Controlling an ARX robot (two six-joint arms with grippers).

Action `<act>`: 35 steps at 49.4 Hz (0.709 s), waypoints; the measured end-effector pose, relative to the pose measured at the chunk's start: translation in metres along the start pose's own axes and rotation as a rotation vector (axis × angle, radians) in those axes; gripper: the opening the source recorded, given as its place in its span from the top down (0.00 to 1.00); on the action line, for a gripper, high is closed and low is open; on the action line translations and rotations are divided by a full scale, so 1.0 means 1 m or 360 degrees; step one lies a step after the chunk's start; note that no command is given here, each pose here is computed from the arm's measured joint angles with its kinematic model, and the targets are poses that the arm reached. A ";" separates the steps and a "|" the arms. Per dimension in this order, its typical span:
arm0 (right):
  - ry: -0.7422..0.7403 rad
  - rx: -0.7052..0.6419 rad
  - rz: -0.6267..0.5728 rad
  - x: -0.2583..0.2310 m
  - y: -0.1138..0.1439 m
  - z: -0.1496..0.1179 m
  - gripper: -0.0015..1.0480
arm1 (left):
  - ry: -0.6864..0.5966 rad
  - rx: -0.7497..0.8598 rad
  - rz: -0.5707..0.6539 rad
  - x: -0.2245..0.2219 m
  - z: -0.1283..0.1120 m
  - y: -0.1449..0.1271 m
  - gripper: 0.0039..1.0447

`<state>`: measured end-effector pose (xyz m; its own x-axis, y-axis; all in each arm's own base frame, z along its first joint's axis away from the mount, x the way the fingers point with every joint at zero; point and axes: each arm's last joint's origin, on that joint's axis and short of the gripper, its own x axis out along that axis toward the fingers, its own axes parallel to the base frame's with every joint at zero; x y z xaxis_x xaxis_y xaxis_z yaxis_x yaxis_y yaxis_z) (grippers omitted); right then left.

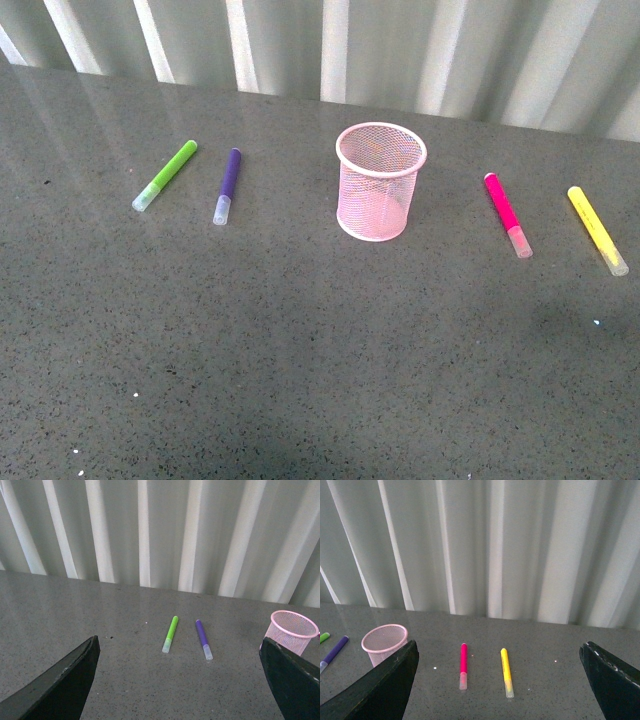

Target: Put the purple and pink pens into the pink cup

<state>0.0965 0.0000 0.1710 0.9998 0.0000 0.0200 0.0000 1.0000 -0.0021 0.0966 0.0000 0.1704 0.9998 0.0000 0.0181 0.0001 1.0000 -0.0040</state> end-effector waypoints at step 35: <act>0.0000 -0.0001 0.0000 0.000 0.000 0.000 0.07 | 0.0000 0.0000 0.0000 0.000 0.000 0.000 0.06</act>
<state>0.0965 0.0000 0.1710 0.9998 0.0000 0.0200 0.0000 1.0000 -0.0025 0.0966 0.0000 0.1704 0.9998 0.0000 0.0181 0.0001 1.0000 -0.0040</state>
